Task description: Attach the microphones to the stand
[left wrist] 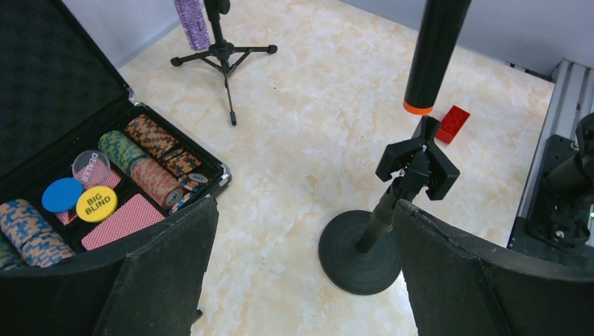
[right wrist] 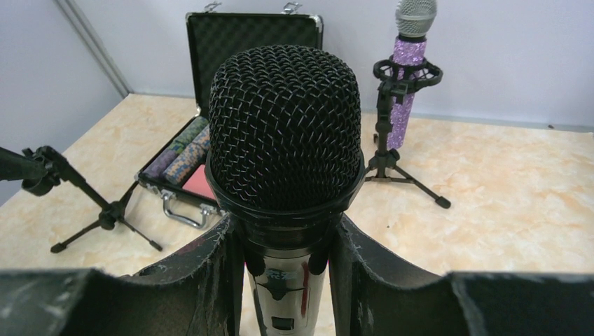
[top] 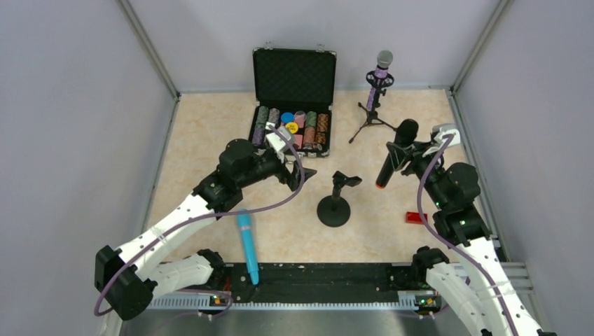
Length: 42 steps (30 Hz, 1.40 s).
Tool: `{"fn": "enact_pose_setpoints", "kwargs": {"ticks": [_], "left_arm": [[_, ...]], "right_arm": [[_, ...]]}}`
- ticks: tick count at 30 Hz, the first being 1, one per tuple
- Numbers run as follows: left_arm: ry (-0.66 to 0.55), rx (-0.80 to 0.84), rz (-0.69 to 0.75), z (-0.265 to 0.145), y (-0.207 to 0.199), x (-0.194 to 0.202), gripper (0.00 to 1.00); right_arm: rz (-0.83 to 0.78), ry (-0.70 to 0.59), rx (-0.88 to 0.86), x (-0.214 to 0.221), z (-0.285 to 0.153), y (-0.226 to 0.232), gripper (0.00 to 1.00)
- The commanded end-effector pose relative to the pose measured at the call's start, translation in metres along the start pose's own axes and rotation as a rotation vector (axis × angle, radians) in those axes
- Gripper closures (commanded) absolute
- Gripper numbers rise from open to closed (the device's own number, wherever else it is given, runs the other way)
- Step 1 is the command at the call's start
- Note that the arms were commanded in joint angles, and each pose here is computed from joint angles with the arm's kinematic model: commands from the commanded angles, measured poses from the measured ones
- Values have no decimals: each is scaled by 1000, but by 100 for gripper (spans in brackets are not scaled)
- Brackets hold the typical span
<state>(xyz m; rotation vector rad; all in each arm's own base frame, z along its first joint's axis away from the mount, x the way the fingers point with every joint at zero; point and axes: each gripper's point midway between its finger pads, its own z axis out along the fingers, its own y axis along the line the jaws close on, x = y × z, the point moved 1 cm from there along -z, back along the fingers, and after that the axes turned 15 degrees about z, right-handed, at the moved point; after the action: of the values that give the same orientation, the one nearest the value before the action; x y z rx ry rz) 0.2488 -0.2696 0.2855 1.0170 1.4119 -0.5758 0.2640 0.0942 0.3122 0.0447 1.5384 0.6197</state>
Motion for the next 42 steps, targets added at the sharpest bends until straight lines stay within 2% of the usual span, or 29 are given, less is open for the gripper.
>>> {"fn": "enact_pose_setpoints", "kwargs": {"ticks": [1,13,18,25,42], "left_arm": [[-91,94,110,4,-9,-16,1],[-141,333,87,21,-41,-19,1],[-204,379,54,28,-47,-26,1],[-274,506,83,35,-62,-29,1],[-243,514,33,63,-73,-17,1]], "right_arm": [[-17,-32,-118,-10,-2,21,100],[-31,-46,-240,8,-3,32,100],[39,-43,-216,12,-3,28,100],[88,-26,-245,23,-3,31,100],[86,32,-279,38,-7,34,100]]}}
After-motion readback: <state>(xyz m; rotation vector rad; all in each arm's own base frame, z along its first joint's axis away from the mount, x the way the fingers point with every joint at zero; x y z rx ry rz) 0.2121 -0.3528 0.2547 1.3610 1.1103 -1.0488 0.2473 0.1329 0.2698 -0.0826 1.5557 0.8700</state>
